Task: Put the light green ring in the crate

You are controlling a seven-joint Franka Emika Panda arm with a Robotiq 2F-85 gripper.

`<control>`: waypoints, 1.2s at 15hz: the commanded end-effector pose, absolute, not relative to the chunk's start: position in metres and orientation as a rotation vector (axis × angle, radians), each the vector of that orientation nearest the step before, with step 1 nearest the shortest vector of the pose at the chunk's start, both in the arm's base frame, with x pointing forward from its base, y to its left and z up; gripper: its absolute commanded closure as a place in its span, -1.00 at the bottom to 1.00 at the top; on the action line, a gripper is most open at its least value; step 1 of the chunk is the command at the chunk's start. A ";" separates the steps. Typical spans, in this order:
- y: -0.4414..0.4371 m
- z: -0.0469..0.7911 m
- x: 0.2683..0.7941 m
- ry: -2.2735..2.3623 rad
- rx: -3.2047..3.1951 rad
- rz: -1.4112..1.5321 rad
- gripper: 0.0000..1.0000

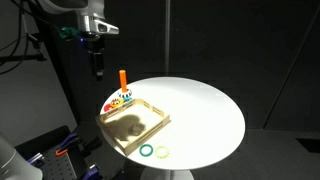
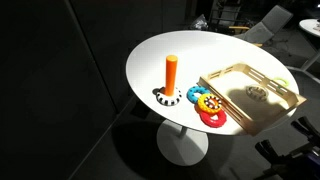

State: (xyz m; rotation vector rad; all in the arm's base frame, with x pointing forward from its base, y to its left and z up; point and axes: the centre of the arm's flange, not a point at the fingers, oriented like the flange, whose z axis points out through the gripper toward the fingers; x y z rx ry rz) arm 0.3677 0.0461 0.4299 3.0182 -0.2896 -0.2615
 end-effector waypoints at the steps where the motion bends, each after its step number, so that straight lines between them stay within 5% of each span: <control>1: 0.046 0.430 0.368 -0.290 3.018 -0.261 -1.00; 18: -0.046 0.430 0.386 -0.592 3.078 -0.158 -1.00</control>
